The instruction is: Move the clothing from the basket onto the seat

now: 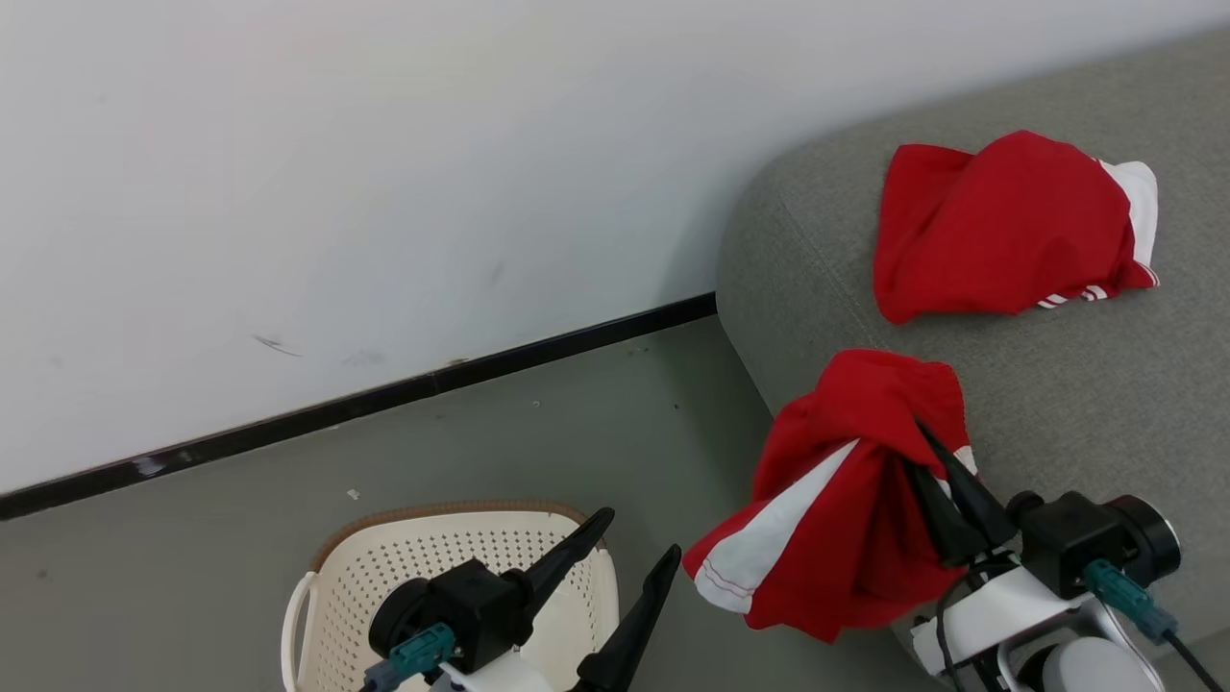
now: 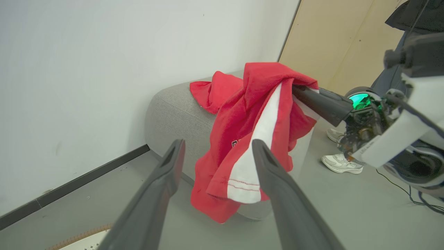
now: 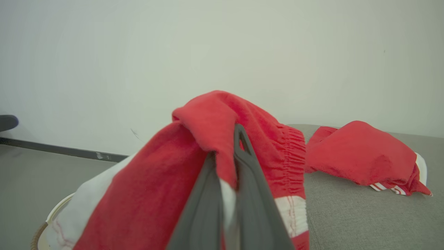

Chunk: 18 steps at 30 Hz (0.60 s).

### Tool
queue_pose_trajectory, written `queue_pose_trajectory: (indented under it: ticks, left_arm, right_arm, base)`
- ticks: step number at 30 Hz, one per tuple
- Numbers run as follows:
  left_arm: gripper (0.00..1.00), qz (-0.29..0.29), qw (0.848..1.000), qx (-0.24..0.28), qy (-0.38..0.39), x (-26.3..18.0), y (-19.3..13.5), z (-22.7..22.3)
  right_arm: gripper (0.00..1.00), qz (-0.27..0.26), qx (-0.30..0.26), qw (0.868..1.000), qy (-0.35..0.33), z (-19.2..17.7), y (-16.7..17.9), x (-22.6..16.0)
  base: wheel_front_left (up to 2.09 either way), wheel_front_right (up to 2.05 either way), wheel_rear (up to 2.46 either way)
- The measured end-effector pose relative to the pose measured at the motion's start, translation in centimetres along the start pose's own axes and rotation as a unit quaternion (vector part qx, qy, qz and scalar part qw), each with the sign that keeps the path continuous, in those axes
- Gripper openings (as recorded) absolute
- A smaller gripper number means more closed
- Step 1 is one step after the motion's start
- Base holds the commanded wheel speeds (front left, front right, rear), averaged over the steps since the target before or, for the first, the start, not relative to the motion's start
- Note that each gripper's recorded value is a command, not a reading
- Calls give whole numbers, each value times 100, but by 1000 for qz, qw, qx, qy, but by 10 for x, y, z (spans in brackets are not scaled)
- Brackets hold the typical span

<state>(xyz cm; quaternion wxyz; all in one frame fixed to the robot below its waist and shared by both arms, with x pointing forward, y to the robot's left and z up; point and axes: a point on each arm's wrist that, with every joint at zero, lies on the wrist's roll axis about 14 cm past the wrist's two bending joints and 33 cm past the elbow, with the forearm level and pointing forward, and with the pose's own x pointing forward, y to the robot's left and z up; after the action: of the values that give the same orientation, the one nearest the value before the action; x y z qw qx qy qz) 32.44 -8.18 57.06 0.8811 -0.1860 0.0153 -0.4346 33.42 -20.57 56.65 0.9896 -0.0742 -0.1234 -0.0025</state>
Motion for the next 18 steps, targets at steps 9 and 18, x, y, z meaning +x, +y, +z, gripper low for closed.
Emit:
queue_pose_trajectory:
  ticks: [9, 18]
  left_arm:
    - [100, -5, 1000, -8, 19, 10, 9, -14]
    - [100, 20, 999, -24, 36, 7, 30, -29]
  right_arm:
    - [0, -39, -36, 998, -29, 19, -49, 28]
    - [0, -112, 3, 992, -50, 27, -105, 63]
  base:
    - [0, 0, 0]
    - [0, 0, 0]
